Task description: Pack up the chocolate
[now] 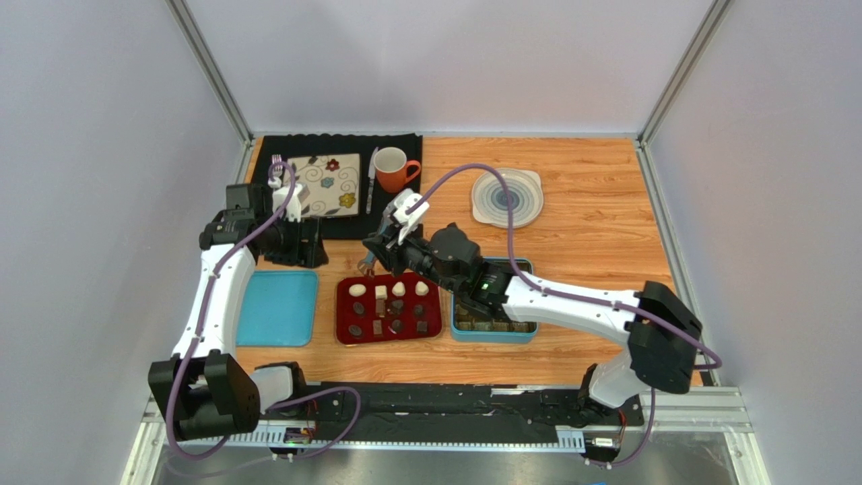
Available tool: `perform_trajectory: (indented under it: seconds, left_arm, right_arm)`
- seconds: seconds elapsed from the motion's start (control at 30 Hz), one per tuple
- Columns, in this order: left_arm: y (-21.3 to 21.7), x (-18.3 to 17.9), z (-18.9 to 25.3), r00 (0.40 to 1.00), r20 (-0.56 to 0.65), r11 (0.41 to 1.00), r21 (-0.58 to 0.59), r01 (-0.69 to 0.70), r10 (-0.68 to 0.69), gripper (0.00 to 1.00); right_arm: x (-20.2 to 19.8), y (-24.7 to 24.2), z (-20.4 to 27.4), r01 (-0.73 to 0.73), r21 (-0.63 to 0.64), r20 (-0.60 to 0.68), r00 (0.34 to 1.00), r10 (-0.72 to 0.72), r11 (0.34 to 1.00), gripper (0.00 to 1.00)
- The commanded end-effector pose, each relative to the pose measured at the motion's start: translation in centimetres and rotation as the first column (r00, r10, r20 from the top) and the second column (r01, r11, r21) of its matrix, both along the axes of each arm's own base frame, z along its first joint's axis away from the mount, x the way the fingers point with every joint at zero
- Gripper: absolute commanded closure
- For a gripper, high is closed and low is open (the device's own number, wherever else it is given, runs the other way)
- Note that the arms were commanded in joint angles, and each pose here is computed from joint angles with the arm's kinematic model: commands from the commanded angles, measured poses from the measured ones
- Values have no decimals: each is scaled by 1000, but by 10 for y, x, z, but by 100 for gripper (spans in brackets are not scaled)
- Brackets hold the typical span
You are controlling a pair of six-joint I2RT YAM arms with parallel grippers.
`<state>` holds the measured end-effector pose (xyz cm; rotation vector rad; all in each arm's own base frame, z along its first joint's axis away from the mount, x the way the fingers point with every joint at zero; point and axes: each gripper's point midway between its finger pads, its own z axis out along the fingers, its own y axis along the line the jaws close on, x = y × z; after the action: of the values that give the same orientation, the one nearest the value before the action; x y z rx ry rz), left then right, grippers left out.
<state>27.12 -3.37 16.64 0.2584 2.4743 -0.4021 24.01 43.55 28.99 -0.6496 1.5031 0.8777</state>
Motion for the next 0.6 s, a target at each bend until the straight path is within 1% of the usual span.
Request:
perform_trajectory:
  seconds: [0.0,0.17,0.27,0.3,0.37,0.43,0.5,0.57]
  left_arm:
    - [14,-9,-23,1000,-19,1000,9,12,-11,18]
    - [17,-11,-46,997,-79,998,-64,-17,12,25]
    - [17,-12,-53,996,-93,997,-75,-16,9,30]
    - [18,-11,-56,996,-91,997,-71,-19,12,31]
    - [19,-11,-57,997,-80,998,-58,-14,10,33]
    - [20,-13,-62,997,-80,999,-50,-12,8,35]
    - [21,-15,-64,997,-76,999,-39,-3,0,35]
    - [21,-15,-63,998,-65,999,-38,3,-5,35]
  right_arm:
    - [10,16,18,24,41,70,997,-27,999,100]
    - [19,29,-3,44,21,49,998,-45,999,100]
    - [25,39,-15,51,14,36,998,-52,999,99]
    - [25,42,-16,54,18,36,998,-55,998,96]
    - [30,49,-23,61,11,29,998,-61,998,94]
    - [32,54,-28,68,8,29,997,-68,998,89]
    - [35,61,-34,71,-2,25,997,-71,997,84]
    - [37,64,-43,77,-17,20,997,-77,997,82]
